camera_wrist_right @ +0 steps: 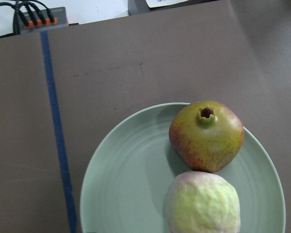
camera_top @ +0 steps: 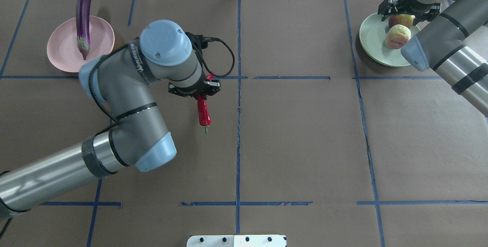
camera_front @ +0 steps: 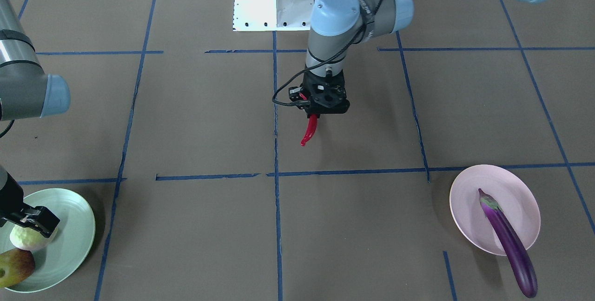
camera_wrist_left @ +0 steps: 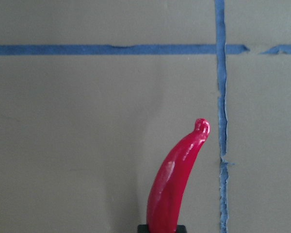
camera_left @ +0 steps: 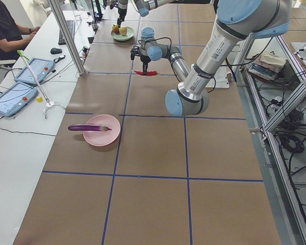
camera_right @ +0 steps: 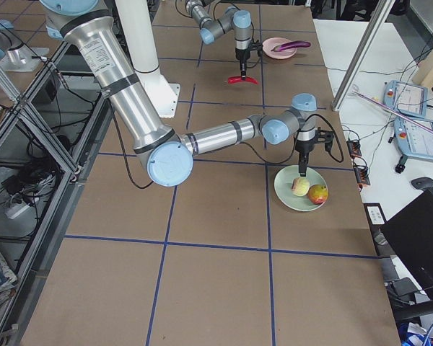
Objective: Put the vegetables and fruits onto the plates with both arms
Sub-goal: 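Carry the chili to the pink plate and release it with the left gripper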
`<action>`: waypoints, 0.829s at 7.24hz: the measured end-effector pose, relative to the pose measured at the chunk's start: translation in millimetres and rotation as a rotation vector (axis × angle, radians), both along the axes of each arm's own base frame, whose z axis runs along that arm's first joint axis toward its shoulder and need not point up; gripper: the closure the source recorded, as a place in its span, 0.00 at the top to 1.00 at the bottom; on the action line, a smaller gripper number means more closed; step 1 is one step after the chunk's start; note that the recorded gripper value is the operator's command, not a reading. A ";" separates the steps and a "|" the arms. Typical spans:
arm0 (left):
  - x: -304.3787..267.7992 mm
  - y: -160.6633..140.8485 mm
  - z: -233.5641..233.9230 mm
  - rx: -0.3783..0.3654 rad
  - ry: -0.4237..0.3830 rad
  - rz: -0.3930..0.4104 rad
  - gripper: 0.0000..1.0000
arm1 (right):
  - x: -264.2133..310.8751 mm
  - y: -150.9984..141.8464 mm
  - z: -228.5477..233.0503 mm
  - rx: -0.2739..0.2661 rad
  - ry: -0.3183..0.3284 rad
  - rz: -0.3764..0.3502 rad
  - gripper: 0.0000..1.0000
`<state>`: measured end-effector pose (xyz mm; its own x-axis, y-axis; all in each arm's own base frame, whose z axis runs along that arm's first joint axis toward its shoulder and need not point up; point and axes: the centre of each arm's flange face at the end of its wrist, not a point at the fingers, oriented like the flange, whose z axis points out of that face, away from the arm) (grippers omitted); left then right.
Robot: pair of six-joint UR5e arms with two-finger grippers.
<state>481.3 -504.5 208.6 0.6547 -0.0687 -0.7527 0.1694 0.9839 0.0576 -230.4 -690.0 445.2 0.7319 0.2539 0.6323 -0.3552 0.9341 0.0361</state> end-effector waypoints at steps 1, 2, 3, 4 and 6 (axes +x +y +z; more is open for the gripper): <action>-52.7 -43.9 32.2 -0.028 -0.034 -0.096 0.00 | 6.3 6.9 -19.9 0.013 -0.058 -0.014 1.00; -105.2 -96.0 79.0 -0.075 -0.094 -0.189 0.01 | 10.6 19.4 -37.2 0.029 -0.108 -0.032 1.00; -147.8 -144.4 131.7 -0.099 -0.150 -0.240 0.02 | 10.8 32.8 -47.6 0.038 -0.146 -0.053 1.00; -177.0 -182.7 188.3 -0.087 -0.191 -0.245 0.11 | 8.2 42.4 -53.7 0.045 -0.164 -0.068 1.00; -201.2 -217.2 267.3 -0.044 -0.242 -0.199 1.00 | 4.6 56.2 -66.1 0.063 -0.193 -0.092 1.00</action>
<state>280.0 -721.7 475.9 0.7848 -0.2423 -0.5704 0.3453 0.9353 0.0778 -225.8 -633.9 379.1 0.6140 0.1466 0.7756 -0.2742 0.9610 0.0355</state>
